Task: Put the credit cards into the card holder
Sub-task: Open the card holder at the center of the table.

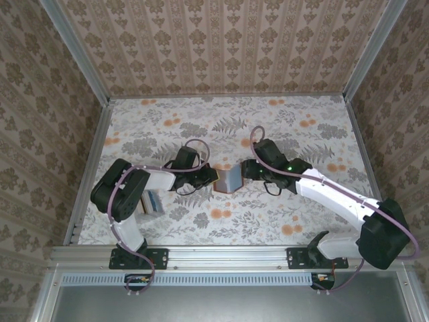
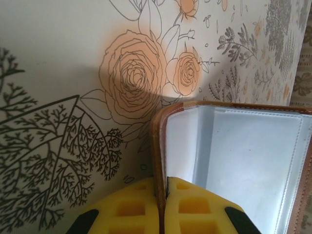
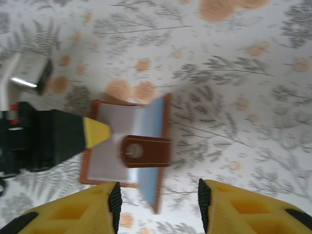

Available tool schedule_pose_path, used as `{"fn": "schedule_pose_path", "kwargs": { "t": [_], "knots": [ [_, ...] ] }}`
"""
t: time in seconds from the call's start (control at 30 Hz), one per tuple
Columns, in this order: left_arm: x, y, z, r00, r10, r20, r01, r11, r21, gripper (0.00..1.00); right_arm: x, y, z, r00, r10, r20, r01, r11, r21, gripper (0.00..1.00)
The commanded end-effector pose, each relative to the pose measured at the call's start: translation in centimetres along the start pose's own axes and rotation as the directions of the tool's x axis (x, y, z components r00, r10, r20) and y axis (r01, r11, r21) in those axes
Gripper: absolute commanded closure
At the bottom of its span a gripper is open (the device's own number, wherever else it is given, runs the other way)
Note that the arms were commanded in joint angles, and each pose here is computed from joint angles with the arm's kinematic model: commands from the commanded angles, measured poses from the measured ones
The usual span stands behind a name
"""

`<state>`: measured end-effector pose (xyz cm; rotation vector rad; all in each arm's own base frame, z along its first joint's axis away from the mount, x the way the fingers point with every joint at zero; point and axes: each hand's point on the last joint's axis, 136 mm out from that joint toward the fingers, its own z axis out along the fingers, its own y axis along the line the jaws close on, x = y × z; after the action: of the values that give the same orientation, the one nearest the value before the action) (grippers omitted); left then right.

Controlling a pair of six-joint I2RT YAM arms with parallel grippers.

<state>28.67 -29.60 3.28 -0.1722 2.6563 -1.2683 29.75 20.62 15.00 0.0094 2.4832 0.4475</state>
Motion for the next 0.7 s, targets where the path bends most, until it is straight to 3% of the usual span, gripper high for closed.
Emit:
{"fn": "schedule_pose_path", "kwargs": {
  "t": [0.0, 0.3, 0.47, 0.67],
  "knots": [
    [-0.7, -0.4, -0.6, 0.998, -0.016, 0.053, 0.017, 1.000, -0.016, 0.93, 0.9, 1.6, 1.6, 0.998, 0.046, -0.053, -0.048, 0.998, -0.041, 0.50],
    [-0.5, -0.2, -0.9, 0.997, -0.051, 0.065, 0.054, 0.998, -0.038, 0.91, 3.2, 1.8, 5.6, 0.991, 0.016, -0.136, -0.016, 1.000, -0.001, 0.49],
    [-0.2, -1.6, -0.5, 0.999, -0.034, 0.025, 0.033, 0.999, 0.017, 0.87, 5.0, -0.3, 7.8, 0.980, -0.004, -0.199, 0.025, 0.994, 0.106, 0.55],
    [-0.6, -1.0, -1.2, 1.000, 0.007, 0.023, -0.006, 1.000, -0.018, 0.66, 5.6, -3.9, 8.5, 0.973, -0.026, -0.229, 0.096, 0.949, 0.300, 0.56]
  ]
}}
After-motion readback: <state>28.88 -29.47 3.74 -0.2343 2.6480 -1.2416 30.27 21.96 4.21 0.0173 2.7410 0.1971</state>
